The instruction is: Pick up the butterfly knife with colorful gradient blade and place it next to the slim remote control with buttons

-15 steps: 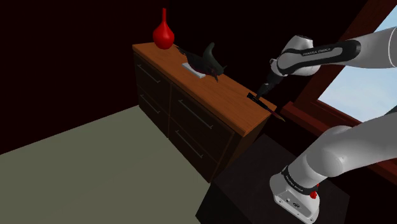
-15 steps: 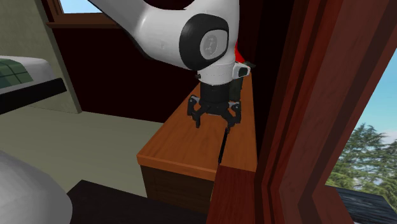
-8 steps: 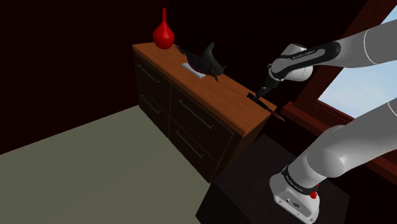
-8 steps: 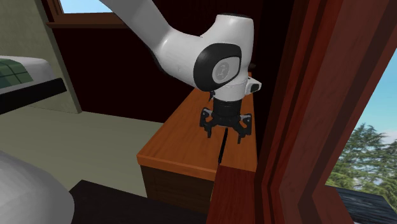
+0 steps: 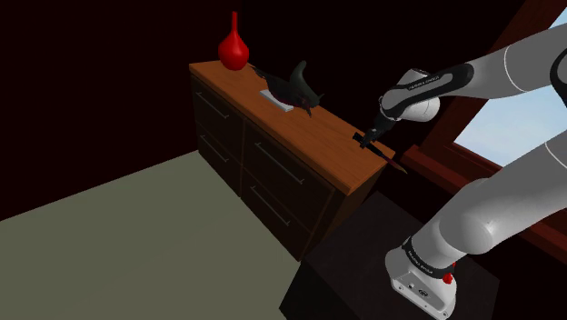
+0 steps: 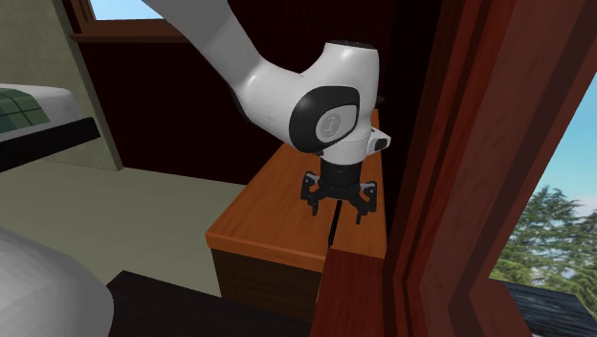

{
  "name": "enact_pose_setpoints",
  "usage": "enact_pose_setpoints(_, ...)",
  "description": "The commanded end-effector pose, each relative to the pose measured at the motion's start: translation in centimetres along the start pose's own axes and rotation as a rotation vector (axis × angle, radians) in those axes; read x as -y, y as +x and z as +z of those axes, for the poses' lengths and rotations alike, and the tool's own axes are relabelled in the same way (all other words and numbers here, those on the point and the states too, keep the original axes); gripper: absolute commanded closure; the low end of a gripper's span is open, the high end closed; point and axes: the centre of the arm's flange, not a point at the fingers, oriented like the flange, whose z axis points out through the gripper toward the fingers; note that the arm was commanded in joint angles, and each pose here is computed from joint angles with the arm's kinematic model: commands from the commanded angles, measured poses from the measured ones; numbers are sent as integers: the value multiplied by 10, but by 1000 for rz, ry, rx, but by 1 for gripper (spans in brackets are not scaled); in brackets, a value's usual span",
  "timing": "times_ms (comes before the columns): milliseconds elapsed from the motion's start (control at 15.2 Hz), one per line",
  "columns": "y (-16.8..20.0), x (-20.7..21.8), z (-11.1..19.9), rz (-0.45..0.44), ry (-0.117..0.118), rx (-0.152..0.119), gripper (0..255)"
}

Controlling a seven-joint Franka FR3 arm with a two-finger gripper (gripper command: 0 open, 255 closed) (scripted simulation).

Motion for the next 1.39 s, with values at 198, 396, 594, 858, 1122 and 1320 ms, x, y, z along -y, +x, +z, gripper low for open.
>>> enact_pose_setpoints(198, 0, 0, 0, 0, 0, 0, 255)
enact_pose_setpoints(396, 0, 0, 0, 0, 0, 0, 255)
enact_pose_setpoints(594, 0, 0, 0, 0, 0, 0, 255)
enact_pose_setpoints(858, 1, 0, -5, 0, 0, 0, 255)
enact_pose_setpoints(1122, 4, 0, -26, 0, 0, 0, 255)
enact_pose_setpoints(1320, 6, 1, -42, 0, 0, 0, 255)
